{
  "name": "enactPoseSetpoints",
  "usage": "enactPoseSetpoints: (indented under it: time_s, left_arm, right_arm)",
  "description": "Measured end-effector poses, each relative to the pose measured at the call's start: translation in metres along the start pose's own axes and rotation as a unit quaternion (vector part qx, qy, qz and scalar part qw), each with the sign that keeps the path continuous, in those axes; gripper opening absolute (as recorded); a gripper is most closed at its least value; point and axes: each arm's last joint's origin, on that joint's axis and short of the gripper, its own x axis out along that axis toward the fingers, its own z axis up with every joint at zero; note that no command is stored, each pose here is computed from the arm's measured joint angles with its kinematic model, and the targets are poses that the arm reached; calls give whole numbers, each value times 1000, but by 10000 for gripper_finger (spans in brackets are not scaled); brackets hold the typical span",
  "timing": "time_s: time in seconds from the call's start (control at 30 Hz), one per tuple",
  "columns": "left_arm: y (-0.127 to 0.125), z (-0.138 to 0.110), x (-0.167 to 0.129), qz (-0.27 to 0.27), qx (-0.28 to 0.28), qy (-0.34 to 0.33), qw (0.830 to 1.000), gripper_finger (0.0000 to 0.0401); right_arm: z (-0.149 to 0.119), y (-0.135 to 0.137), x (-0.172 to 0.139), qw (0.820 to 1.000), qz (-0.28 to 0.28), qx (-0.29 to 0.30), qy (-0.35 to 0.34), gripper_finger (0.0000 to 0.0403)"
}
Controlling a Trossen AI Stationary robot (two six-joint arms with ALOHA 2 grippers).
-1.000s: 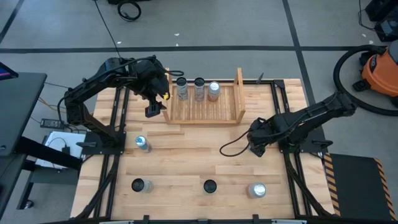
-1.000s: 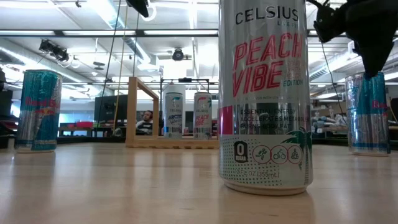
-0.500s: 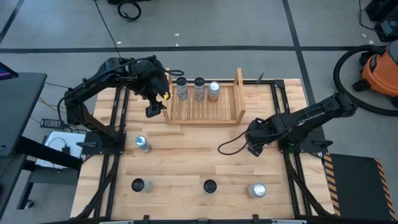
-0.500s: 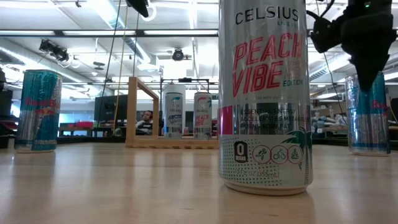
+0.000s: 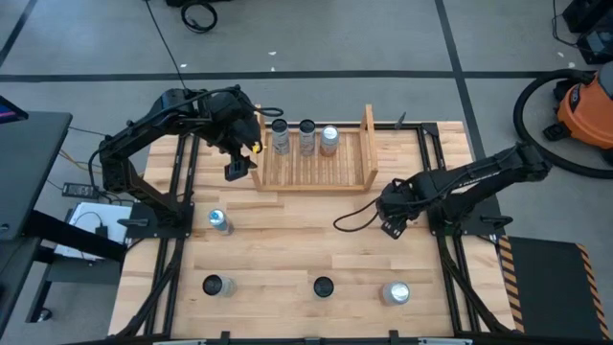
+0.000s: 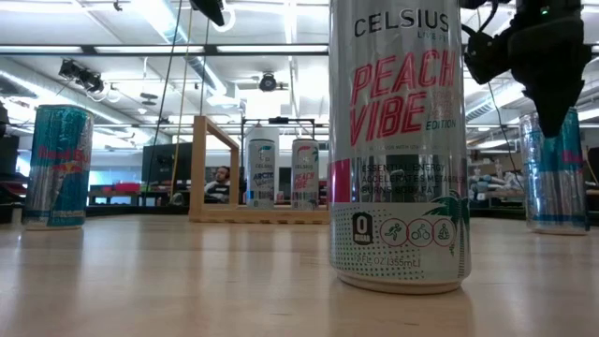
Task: Place canned beverage on shelf
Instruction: Put the right blue soda can into the shelf
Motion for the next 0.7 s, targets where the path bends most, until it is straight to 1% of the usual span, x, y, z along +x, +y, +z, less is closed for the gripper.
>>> enactPoseSetpoints:
  time_s: [0.2, 0.47, 0.7]
  left_arm:
    - [0, 0, 0, 0, 0, -1, 1000, 311]
    - [0, 0, 0, 0, 0, -1, 1000, 311]
    - [0, 0, 0, 0, 0, -1, 1000, 311]
  right_arm:
    - [6, 5, -17, 999, 27, -11, -18, 245]
    - [19, 8, -51, 995, 77, -19, -60, 245]
    - [39, -1, -81, 988, 104, -26, -110, 245]
